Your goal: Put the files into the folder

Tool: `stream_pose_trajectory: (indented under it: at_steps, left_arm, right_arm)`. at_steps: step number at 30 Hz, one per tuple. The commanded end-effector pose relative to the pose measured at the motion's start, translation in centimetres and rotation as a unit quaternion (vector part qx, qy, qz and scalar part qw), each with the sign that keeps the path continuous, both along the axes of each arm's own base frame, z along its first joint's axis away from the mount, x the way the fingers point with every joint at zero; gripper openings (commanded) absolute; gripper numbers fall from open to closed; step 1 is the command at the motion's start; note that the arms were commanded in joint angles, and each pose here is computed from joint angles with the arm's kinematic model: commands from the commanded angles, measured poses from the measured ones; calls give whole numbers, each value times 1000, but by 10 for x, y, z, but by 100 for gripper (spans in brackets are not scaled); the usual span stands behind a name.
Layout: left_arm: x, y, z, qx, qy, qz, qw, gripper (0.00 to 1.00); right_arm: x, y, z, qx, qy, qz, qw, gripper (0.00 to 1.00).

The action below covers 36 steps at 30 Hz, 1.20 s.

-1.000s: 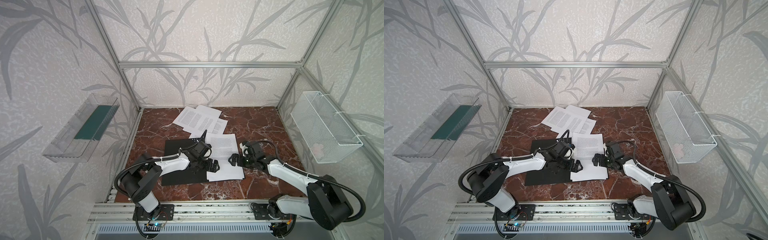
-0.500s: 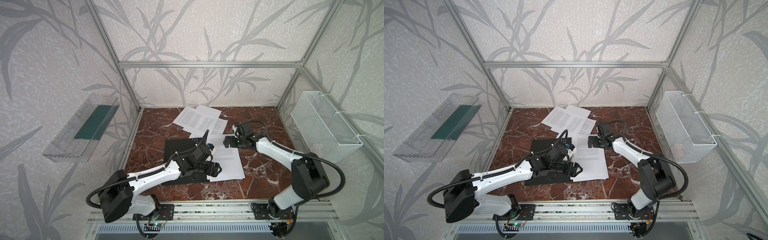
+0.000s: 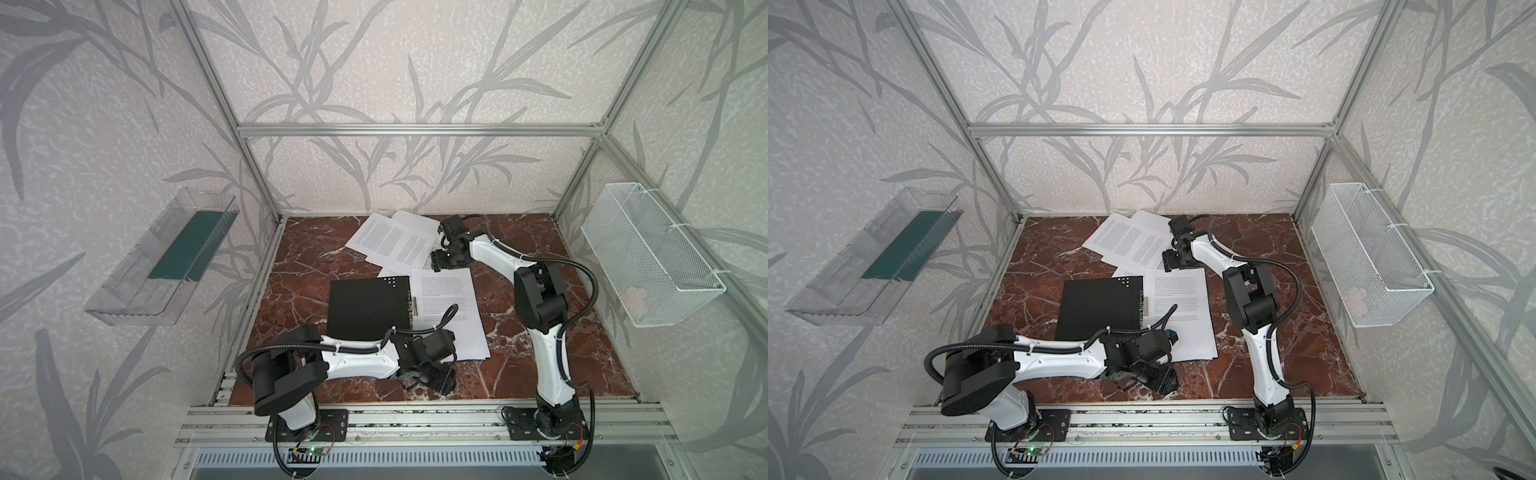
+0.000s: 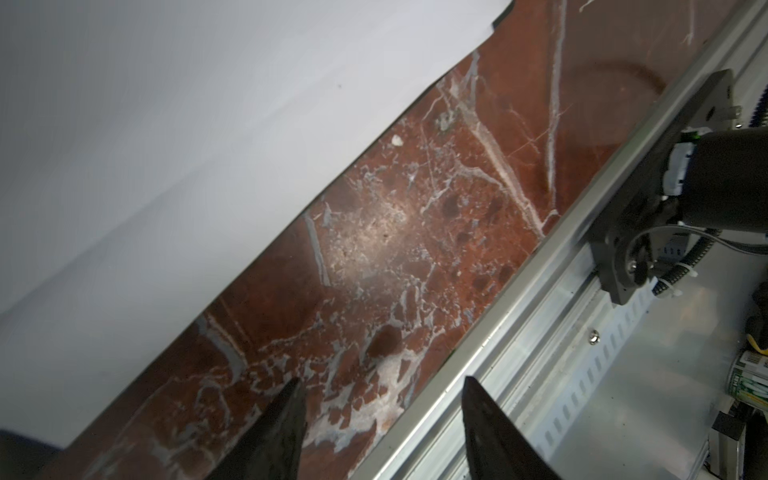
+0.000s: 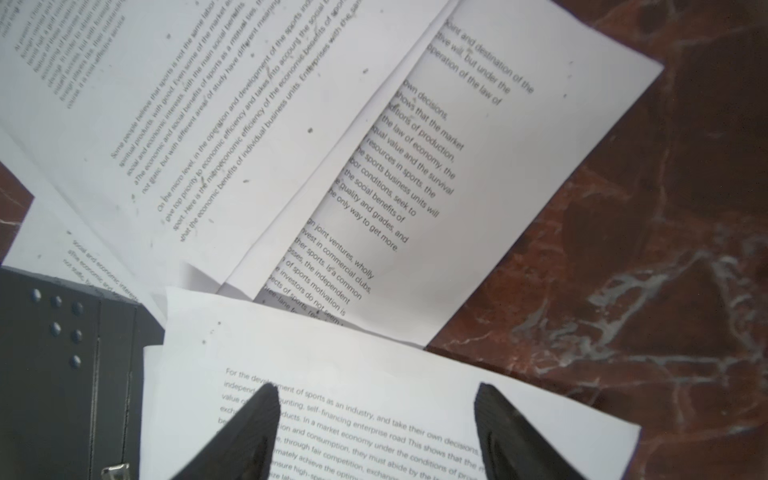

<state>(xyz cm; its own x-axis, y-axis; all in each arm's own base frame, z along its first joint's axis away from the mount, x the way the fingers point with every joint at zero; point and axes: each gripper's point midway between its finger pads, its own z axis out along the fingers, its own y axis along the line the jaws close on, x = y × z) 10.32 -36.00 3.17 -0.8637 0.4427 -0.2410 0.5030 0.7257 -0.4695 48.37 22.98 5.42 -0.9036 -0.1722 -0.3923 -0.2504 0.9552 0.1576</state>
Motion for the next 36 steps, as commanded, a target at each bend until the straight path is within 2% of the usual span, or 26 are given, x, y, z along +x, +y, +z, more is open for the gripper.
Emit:
stream_pose_trajectory:
  at_steps: [1,9,14,21,36]
  left_arm:
    - [3,-18,9,-24,-2,3,1000,59]
    - [13,-16,-12,3,-2,37,999,59]
    - [25,-6,-21,21,-13,73,997,59]
    - [35,4,-30,37,-25,97,994,59]
    - [41,10,-41,54,-29,117,991,59]
  right_arm:
    - [-1,-17,-10,-28,33,2,999,71]
    - [4,-13,-26,-24,64,14,998,69]
    - [-3,-4,-32,-2,95,28,995,70]
    - [-14,-2,-44,-6,137,42,990,70]
    - [-33,5,-32,22,145,45,988,70]
